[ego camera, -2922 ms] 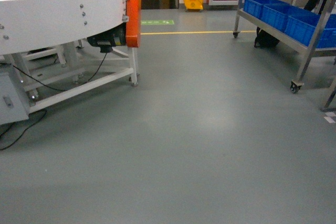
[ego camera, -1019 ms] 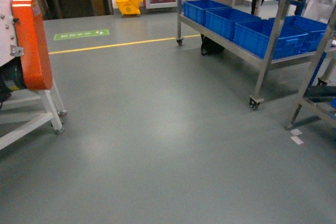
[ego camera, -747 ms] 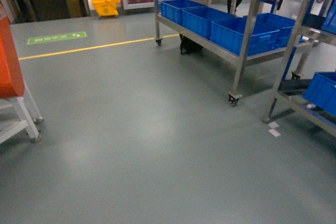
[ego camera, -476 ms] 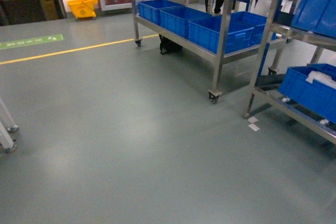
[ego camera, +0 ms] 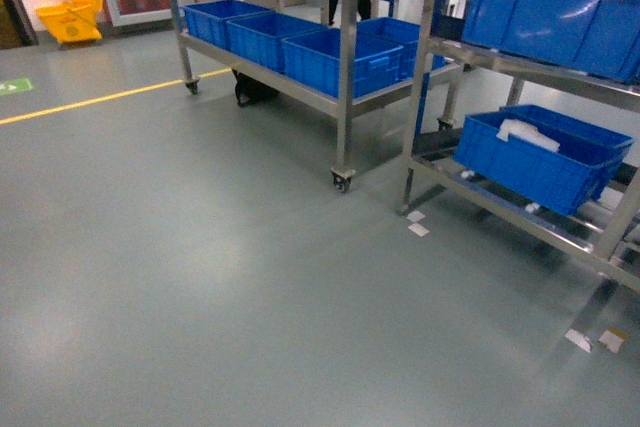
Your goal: Pick red block from blue box to shelf
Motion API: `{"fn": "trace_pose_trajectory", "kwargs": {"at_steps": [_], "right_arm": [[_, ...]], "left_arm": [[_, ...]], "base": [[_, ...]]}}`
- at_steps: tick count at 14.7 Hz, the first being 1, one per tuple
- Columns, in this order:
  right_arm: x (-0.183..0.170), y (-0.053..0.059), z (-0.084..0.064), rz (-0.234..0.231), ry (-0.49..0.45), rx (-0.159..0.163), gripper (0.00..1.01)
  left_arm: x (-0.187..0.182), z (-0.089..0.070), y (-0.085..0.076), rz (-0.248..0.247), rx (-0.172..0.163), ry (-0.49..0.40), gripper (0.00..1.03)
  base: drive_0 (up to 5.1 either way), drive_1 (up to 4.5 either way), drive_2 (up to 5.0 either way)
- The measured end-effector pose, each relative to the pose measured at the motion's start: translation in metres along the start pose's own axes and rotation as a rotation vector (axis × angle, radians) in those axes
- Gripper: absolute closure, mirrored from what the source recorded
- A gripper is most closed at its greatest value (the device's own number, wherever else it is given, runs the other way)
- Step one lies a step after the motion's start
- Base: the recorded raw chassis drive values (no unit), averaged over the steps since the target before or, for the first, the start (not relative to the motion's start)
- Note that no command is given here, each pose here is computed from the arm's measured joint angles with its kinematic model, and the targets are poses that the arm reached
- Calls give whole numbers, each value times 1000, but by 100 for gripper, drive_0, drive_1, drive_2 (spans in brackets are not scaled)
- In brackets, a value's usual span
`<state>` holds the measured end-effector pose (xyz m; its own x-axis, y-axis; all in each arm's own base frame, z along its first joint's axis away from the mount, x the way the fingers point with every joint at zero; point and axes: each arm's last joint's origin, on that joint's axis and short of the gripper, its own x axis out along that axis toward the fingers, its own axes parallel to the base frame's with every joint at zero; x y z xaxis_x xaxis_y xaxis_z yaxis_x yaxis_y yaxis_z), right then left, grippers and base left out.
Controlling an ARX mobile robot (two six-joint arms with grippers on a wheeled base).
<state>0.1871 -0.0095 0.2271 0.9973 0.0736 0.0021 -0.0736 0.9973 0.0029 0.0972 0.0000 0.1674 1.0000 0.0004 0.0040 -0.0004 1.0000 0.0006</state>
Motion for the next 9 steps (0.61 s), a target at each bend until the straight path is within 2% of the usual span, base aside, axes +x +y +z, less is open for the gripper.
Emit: {"fn": "trace_pose_trajectory", "kwargs": {"at_steps": [9], "right_arm": [[0,0,0,0,-1,0,73]], "left_arm": [[0,0,0,0,0,0,5]], "base": [[-157,-157,-157]]}}
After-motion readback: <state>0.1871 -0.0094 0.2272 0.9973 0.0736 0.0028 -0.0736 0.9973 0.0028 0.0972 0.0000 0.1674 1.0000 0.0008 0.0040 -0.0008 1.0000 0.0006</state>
